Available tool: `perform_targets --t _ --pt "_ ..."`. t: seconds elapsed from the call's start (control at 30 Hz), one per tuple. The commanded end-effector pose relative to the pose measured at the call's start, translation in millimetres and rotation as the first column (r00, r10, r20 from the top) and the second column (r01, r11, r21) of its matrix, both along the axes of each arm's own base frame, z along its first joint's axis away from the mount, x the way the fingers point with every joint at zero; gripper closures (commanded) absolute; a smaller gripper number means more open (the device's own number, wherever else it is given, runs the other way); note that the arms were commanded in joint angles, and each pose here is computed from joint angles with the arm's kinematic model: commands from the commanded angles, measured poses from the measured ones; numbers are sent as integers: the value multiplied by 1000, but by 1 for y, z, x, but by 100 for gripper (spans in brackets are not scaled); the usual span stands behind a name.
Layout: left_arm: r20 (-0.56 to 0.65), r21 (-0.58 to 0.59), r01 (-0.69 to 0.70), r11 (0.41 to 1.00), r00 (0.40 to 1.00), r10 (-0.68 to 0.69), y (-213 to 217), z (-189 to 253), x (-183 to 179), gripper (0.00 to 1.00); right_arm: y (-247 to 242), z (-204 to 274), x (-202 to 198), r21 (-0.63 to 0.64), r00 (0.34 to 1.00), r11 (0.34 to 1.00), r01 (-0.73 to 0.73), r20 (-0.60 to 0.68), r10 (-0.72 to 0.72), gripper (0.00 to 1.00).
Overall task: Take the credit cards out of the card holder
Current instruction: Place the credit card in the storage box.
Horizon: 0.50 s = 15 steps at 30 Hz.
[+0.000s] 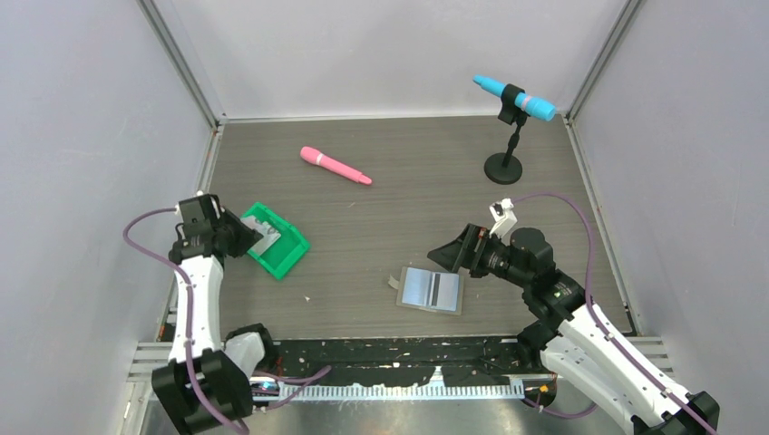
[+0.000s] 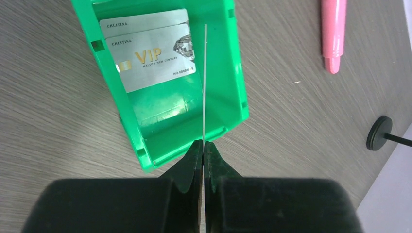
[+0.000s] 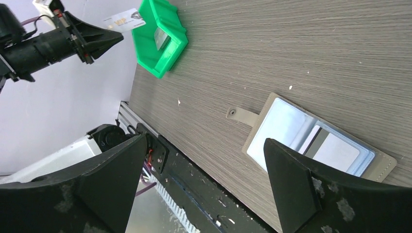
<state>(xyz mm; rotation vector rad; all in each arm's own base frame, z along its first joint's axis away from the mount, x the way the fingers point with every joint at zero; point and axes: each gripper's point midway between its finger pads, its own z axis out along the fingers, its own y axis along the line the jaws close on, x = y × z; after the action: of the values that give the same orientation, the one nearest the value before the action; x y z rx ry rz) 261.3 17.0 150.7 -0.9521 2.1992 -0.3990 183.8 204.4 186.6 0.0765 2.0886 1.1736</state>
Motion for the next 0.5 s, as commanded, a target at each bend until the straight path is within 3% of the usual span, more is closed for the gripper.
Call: perform_targets --t 0.0,0.47 --pt "-20 -88 6 996 1000 -8 -1 -4 15 100 1 10 2 -1 998 1000 -21 58 21 0" --pt "-116 -77 -30 997 993 21 18 -34 33 96 -1 22 11 -34 996 999 4 90 -1 1"
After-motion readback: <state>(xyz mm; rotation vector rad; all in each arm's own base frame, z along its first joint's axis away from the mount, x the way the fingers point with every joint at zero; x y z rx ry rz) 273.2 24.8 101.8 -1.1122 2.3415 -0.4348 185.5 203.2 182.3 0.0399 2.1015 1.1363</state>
